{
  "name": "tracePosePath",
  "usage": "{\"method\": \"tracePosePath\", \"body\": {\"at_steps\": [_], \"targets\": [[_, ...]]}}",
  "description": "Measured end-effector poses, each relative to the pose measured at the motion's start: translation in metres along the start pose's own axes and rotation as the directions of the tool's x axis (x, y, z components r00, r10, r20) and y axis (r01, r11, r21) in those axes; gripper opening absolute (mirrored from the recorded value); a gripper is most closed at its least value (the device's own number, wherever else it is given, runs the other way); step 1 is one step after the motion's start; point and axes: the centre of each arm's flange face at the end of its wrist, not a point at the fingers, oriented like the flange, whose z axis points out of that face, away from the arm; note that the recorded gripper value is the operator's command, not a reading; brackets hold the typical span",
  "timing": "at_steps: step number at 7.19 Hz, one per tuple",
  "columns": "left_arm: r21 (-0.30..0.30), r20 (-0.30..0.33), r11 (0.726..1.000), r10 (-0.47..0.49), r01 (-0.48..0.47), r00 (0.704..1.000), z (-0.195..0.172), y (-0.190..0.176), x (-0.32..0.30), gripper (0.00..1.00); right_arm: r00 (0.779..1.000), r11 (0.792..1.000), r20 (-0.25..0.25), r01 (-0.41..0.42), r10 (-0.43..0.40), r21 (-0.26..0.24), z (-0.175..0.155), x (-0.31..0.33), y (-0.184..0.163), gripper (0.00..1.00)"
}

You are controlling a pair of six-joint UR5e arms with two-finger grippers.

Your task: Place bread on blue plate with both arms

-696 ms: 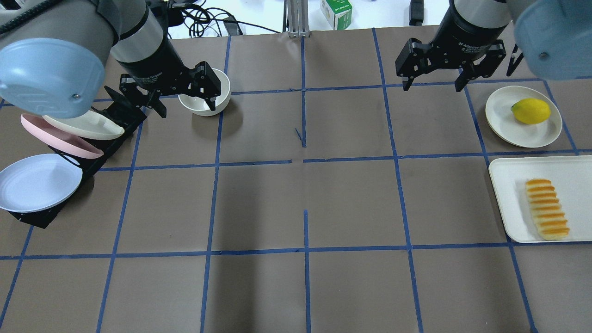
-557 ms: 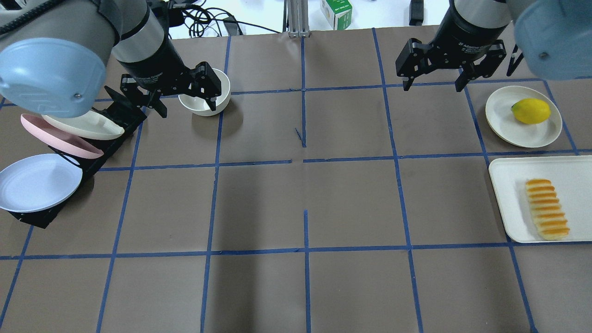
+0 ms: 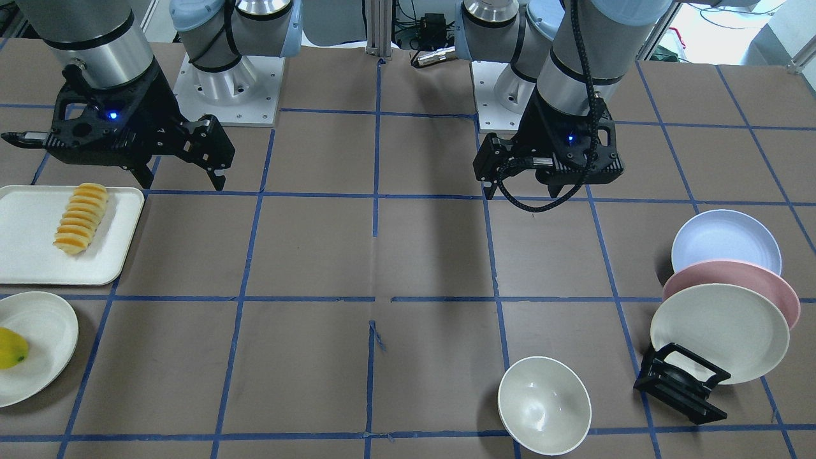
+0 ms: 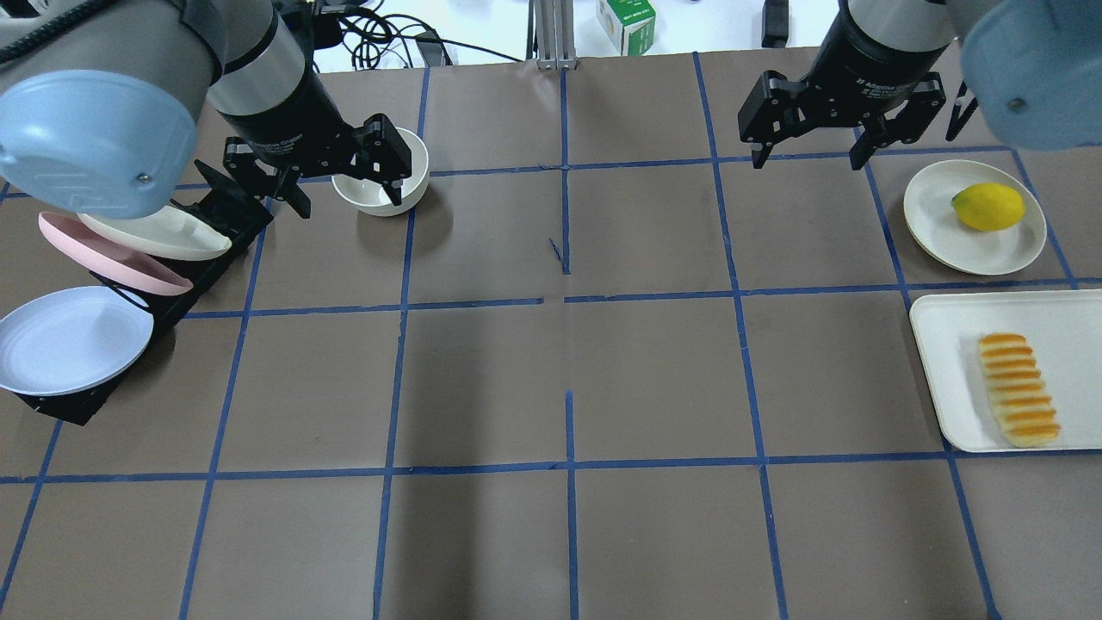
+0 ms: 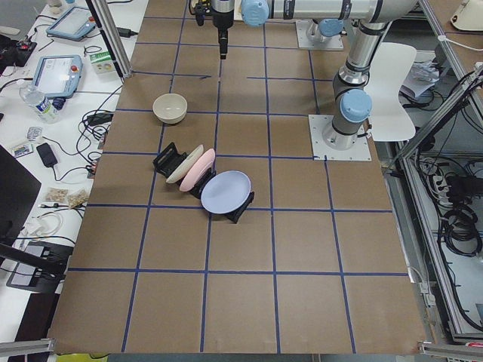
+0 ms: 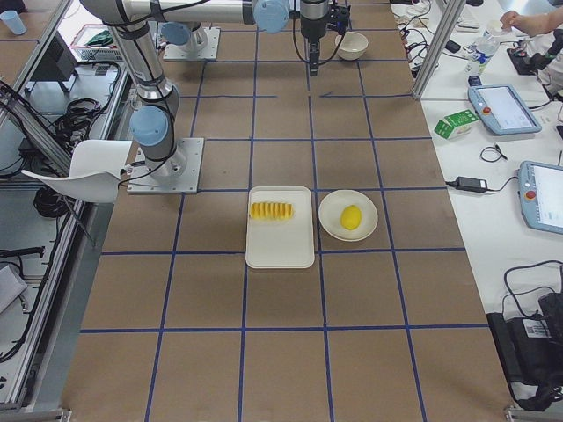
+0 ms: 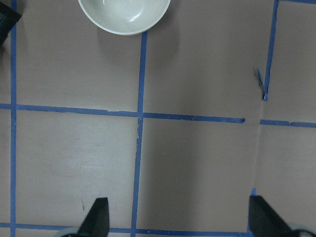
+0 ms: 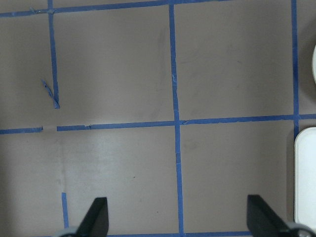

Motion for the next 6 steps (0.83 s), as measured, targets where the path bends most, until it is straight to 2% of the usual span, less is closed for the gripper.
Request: {"method": "tracePosePath", "body": {"at_steps": [3, 6], "targets": [[0.009, 0.007, 1.000, 0.005, -0.005, 1.000, -0.005, -0.001, -0.003, 1.00, 1.000, 1.000, -0.002, 0.006, -0.006, -0.007, 0.002, 0.000, 0.000, 1.00], [0.019, 0.078, 0.995, 0.092, -0.094, 0.993, -0.016, -0.003, -0.019, 1.00, 1.000, 1.000, -0.004, 0.002, -0.002, -0.013, 0.003, 0.000, 0.001, 1.00]]}}
